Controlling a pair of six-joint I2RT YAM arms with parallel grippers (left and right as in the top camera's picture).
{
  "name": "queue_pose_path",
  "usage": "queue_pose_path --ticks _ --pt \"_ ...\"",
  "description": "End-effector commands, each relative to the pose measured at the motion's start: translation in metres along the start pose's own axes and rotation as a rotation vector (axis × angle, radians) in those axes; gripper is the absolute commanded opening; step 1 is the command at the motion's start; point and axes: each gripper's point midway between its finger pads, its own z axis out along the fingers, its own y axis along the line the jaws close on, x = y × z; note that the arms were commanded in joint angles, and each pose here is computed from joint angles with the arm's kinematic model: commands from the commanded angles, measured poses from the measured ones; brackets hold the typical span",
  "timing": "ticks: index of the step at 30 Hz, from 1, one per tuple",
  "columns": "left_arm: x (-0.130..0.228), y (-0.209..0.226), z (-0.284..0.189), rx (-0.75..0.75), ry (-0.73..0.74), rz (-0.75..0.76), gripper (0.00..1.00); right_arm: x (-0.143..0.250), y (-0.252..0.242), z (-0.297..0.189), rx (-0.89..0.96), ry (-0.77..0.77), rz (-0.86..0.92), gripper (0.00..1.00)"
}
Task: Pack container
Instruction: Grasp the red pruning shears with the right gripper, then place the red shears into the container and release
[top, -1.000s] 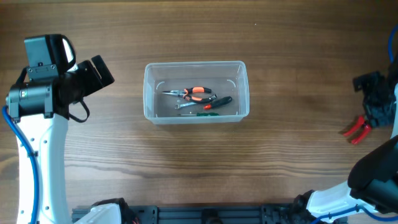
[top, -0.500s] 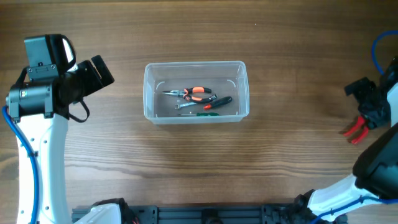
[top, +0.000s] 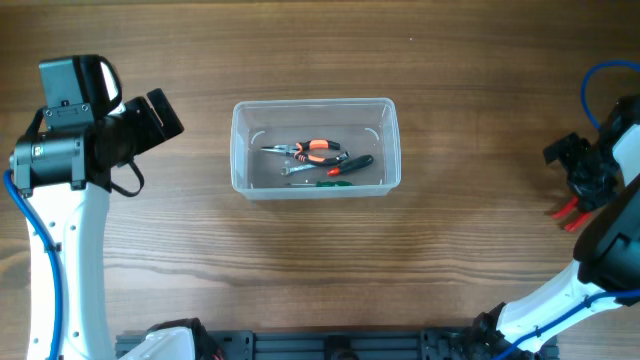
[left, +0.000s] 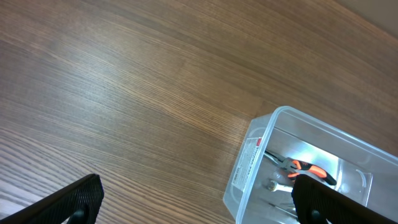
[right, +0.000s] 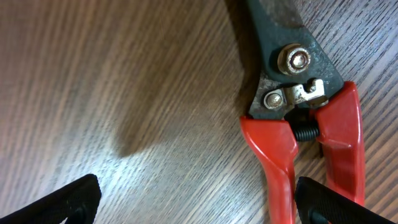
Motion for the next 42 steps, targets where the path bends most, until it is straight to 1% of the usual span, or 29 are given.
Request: queue_pose_path --ticks 1,6,8,9,12,13,15,17,19,20,23,26,30,32,36,37,39,42 --pt "-0.001 0.003 0.001 -0.010 0.000 -0.003 1.00 0.014 -0.014 0.022 0.056 0.042 -0.008 1.00" --pt "-0.001 0.003 0.001 -0.010 0.000 -0.003 1.00 0.019 -0.016 0.031 0.056 0.042 -0.008 1.00" --pt "-0.001 0.003 0.001 -0.009 0.000 -0.003 1.00 0.018 -0.016 0.031 0.054 0.039 -0.007 0.98" --pt "-0.001 0.003 0.001 -0.009 0.000 -0.003 1.00 0.018 -0.016 0.031 0.055 0.040 -0.008 0.93" --pt "-0.001 0.003 0.001 -0.009 0.001 -0.003 1.00 0.018 -0.016 0.031 0.055 0.040 -0.008 0.66" --pt "-0.001 0.003 0.001 -0.009 0.001 -0.003 1.00 0.018 -0.016 0.031 0.054 0.039 -0.008 0.59" --pt "0.000 0.003 0.001 -0.010 0.001 -0.003 1.00 0.018 -0.016 0.031 0.054 0.040 -0.008 0.55" --pt "-0.001 0.003 0.001 -0.009 0.001 -0.003 1.00 0.018 -0.016 0.031 0.055 0.040 -0.008 0.46" --pt "-0.001 0.003 0.001 -0.009 0.001 -0.003 1.00 0.019 -0.015 0.031 0.051 0.042 -0.008 0.32" --pt "-0.001 0.003 0.001 -0.009 0.001 -0.003 1.00 0.019 -0.015 0.031 0.051 0.042 -0.007 0.27" --pt "-0.001 0.003 0.001 -0.009 0.001 -0.003 1.00 0.019 -0.015 0.031 0.051 0.042 -0.007 0.18" --pt "-0.001 0.003 0.001 -0.009 0.001 -0.003 1.00 0.018 -0.015 0.031 0.051 0.042 -0.008 0.04" --pt "-0.001 0.003 0.001 -0.010 0.001 -0.002 1.00 0.021 -0.015 0.031 0.046 0.052 -0.025 0.04" --pt "0.000 0.003 0.001 -0.010 0.001 -0.002 1.00 0.022 -0.008 0.030 0.012 0.063 -0.107 0.04" --pt "-0.001 0.003 0.001 -0.010 0.000 -0.002 1.00 0.014 0.011 0.002 -0.029 -0.012 -0.168 0.04" --pt "-0.001 0.003 0.001 -0.010 0.000 -0.002 1.00 0.011 0.021 -0.011 -0.048 -0.048 -0.218 0.04" --pt "-0.001 0.003 0.001 -0.010 0.000 -0.002 1.00 0.009 0.054 -0.051 -0.104 -0.159 -0.416 0.04" --pt "-0.001 0.002 0.001 -0.009 -0.003 -0.002 1.00 0.022 0.102 -0.104 -0.171 -0.287 -0.657 0.04"
